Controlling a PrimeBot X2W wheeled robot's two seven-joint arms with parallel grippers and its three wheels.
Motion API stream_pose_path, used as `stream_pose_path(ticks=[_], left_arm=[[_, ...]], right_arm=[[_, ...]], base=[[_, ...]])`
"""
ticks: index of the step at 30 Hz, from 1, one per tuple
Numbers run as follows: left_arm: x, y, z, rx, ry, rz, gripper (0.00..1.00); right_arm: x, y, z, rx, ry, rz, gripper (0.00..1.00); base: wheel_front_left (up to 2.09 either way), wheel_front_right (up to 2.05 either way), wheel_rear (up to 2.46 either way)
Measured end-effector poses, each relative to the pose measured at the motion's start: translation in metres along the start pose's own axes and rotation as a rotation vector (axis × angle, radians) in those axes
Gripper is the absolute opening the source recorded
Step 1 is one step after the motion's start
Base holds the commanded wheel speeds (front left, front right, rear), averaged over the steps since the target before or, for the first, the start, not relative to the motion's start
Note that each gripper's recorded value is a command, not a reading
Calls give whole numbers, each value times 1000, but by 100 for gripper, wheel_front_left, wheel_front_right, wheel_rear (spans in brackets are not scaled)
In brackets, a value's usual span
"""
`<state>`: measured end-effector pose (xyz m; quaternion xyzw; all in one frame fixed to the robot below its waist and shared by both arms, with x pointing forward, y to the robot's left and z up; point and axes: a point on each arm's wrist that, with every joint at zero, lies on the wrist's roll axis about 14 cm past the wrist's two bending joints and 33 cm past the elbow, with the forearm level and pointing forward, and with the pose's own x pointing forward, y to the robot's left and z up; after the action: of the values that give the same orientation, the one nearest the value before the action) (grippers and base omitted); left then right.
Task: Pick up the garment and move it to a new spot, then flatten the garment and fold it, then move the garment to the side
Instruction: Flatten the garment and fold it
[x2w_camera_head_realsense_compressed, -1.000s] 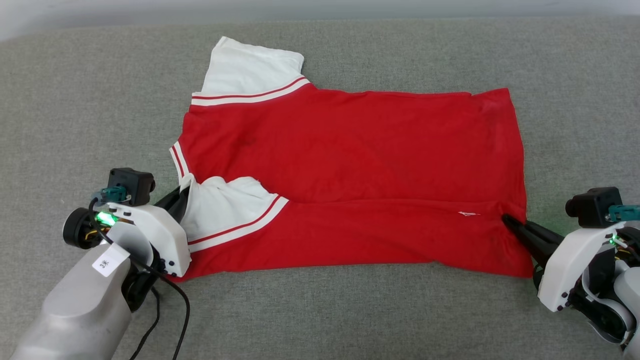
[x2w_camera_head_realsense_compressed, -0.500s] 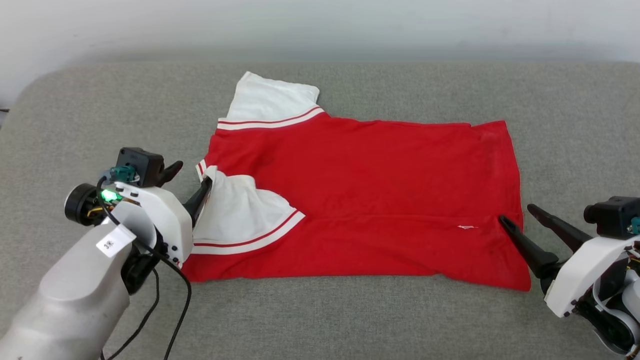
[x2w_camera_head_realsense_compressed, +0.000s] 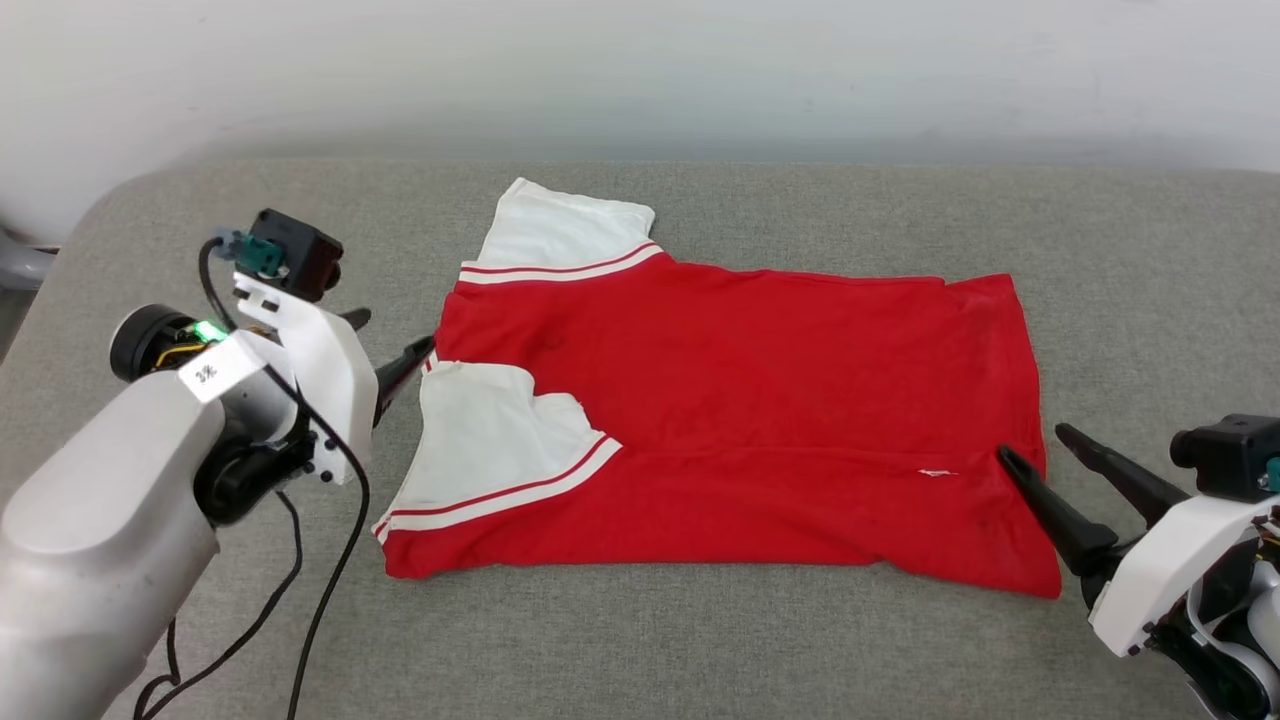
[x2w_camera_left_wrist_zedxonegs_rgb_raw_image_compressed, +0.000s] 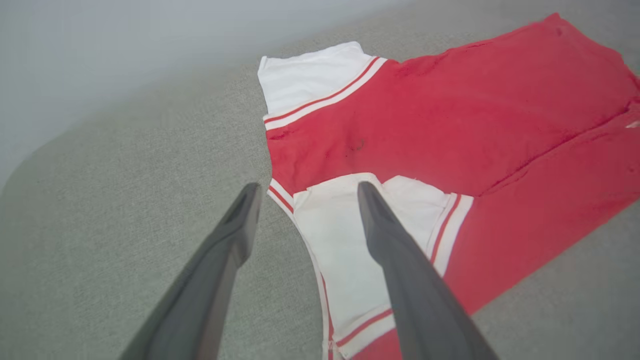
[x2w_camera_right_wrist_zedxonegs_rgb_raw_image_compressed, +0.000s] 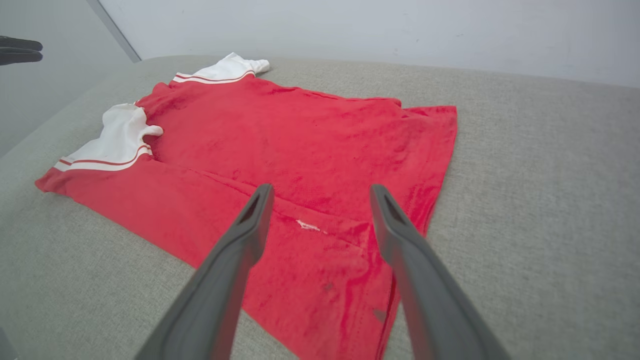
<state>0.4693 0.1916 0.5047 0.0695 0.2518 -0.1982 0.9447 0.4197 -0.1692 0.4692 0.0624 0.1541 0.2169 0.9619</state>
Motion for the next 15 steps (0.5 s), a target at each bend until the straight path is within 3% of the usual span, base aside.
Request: stream_pose_path(ticks=[8, 15], left_arm=[[-6, -10, -34, -59, 275, -60, 100], [-7, -19, -90, -104, 481, -95, 100]], right_arm=[[-5, 0, -3, 14, 10, -14, 100], [-8, -3, -11, 41, 30, -31, 100]], base=[[0, 0, 0], [0, 0, 0]])
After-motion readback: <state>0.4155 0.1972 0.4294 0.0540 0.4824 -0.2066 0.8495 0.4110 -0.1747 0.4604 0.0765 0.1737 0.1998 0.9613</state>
